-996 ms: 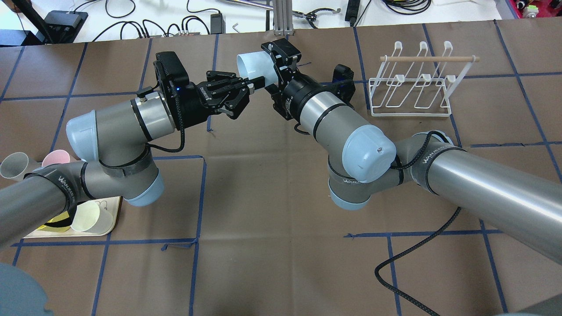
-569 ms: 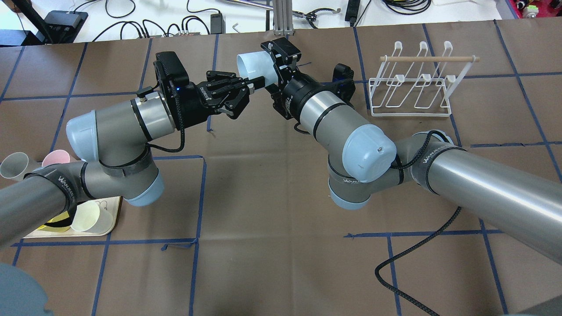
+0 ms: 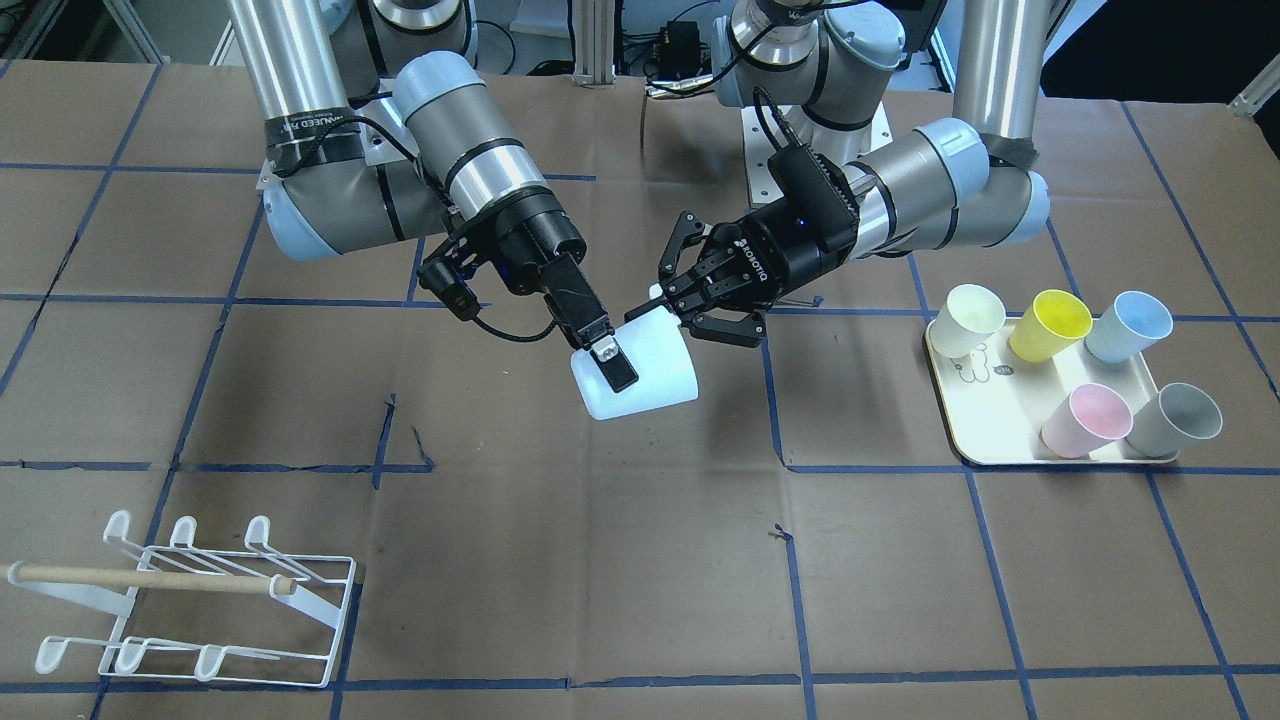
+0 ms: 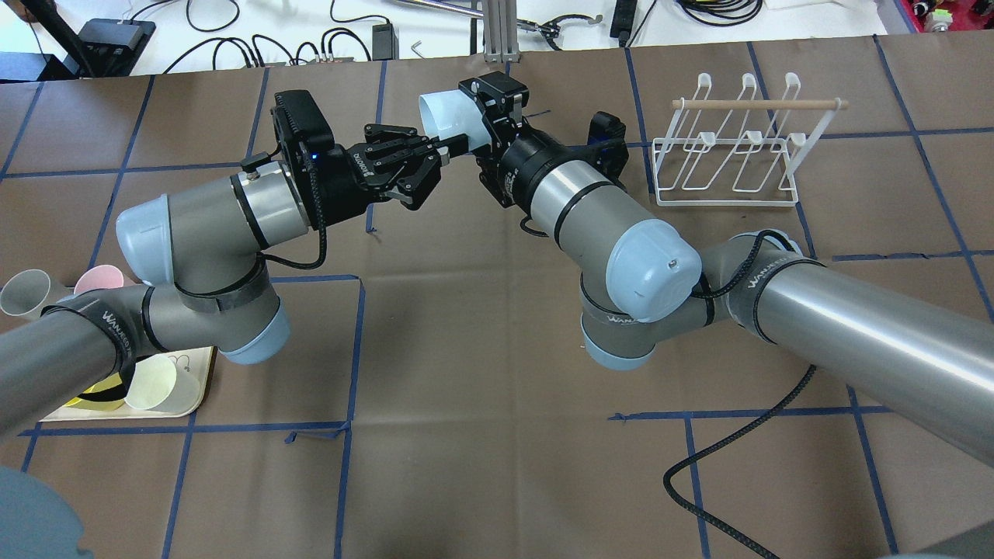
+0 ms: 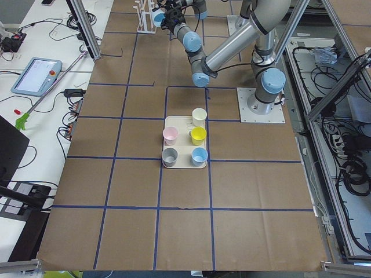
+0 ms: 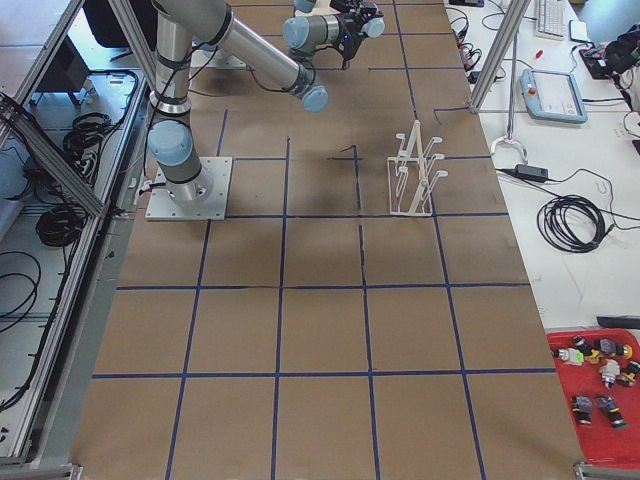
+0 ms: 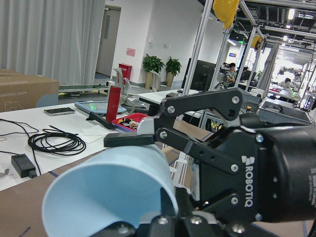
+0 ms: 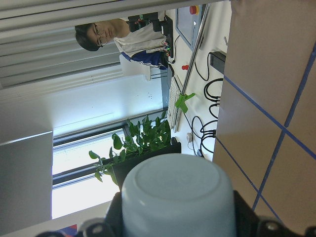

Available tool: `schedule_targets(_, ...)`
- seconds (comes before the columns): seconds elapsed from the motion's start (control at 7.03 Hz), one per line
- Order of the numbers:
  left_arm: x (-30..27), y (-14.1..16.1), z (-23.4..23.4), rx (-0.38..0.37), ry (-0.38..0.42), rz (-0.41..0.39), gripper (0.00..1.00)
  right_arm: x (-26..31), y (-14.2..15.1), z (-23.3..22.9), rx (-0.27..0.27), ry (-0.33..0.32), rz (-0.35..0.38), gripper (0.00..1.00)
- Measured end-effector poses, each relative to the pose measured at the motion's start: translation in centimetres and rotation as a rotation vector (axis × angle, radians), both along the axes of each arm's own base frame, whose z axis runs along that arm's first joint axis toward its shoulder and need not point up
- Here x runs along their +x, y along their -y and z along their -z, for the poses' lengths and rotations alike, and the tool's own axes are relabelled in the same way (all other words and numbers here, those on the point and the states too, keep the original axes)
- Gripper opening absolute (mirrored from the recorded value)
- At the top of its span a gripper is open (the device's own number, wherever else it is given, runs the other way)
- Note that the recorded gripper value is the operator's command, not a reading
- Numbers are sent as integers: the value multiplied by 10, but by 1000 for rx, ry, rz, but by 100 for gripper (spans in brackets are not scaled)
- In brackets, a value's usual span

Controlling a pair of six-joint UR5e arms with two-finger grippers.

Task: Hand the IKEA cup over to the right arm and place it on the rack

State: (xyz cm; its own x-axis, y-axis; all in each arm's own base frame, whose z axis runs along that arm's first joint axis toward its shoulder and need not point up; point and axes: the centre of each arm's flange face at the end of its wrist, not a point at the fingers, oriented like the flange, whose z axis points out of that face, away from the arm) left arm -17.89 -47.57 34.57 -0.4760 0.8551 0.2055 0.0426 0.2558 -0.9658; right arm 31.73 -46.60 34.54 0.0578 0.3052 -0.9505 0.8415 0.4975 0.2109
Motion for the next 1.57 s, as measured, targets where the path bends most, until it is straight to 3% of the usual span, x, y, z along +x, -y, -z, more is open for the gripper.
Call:
schedule_targets(0.14,0,1,-2,-7,3,-4,51,0,0,1,1,0,-3,58)
schedule_targets(0.28,1,1,-4,-11,4,-7,75,1,0,1,1,-1,-4,55)
schedule_targets(0.57,2,3,-5,-17,13,-27,96,1,0,1,1,-1,-5,52)
schedule_targets(1.0,29,10,-6,-11,13,-85,98,-3,3,1,-3,-3,0,37)
schedule_targets(1.28,70,18,-6,-5,-5,-137,98,-21,21,-7,-24,-5,41,29)
schedule_targets(1.57,90,30,-7,22,-7,-179,99,-50,42,-14,-78,-68,83,27)
